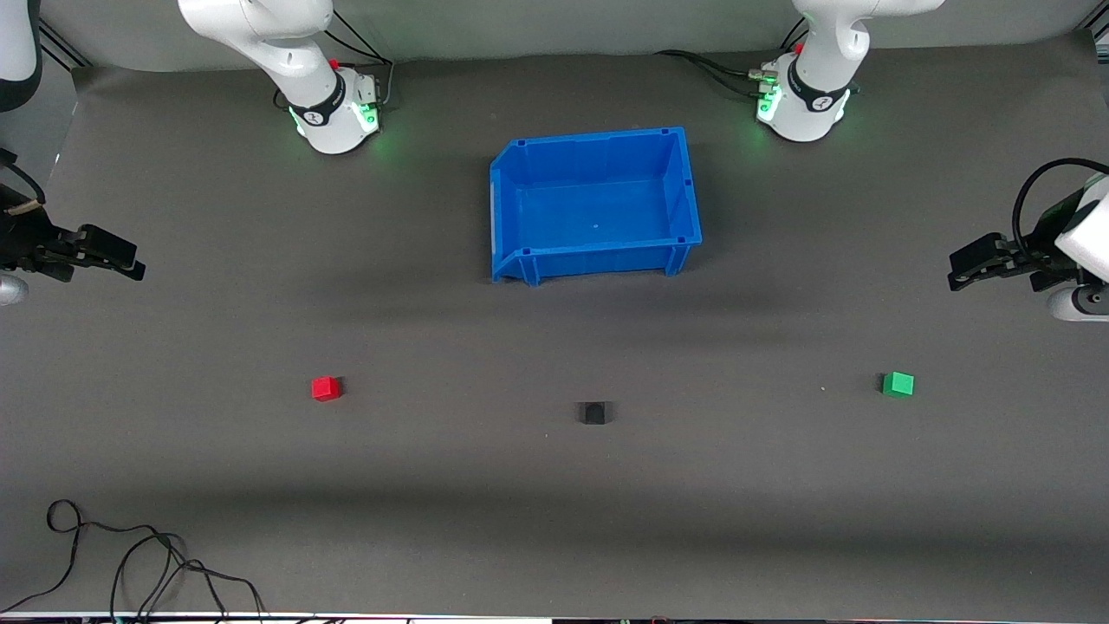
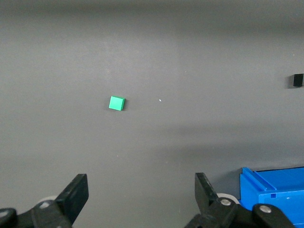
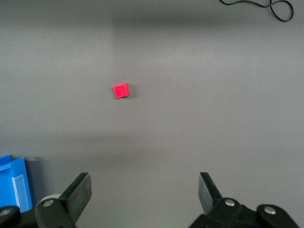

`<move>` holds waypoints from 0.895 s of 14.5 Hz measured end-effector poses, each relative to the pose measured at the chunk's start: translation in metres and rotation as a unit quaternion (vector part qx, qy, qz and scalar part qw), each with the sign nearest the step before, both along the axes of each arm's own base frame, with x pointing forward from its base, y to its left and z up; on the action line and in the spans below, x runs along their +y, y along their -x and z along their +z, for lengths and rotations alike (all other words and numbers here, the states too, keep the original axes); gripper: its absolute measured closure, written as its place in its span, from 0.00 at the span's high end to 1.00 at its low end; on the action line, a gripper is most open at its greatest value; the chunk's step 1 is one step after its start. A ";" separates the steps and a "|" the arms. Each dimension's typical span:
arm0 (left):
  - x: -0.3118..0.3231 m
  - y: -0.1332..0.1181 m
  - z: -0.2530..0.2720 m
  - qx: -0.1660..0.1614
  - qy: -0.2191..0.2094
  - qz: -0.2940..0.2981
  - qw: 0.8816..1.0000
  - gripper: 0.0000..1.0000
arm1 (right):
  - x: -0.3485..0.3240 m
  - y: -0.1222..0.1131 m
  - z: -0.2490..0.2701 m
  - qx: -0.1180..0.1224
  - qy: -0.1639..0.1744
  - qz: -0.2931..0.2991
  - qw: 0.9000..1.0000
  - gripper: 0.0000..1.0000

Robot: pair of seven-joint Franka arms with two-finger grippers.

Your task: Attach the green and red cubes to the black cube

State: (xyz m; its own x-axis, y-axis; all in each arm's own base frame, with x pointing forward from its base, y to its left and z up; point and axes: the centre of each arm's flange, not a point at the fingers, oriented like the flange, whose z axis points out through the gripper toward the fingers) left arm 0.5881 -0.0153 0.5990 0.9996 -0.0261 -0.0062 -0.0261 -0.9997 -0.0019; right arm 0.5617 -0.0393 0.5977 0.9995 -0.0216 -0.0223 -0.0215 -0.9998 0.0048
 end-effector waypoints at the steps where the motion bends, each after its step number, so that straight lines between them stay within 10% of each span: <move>1: 0.000 0.000 0.000 0.000 0.000 0.000 1.000 1.00 | 0.000 0.000 0.000 0.000 0.000 0.000 1.000 1.00; 8: 0.003 -0.001 -0.002 0.003 -0.001 0.011 1.000 1.00 | 0.000 0.000 0.001 -0.002 0.000 0.000 1.000 1.00; 13: 0.022 -0.011 -0.028 0.024 -0.019 0.135 0.990 1.00 | -0.001 -0.001 0.003 -0.006 0.001 -0.028 1.000 1.00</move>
State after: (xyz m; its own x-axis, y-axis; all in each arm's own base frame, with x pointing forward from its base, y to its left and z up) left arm 0.5988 0.0072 0.5706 0.9688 0.2426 -0.0500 0.2405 -0.9696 -0.0445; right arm 0.5628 -0.0400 0.6004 0.9970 -0.0773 -0.0100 -0.0772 -0.9970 0.0060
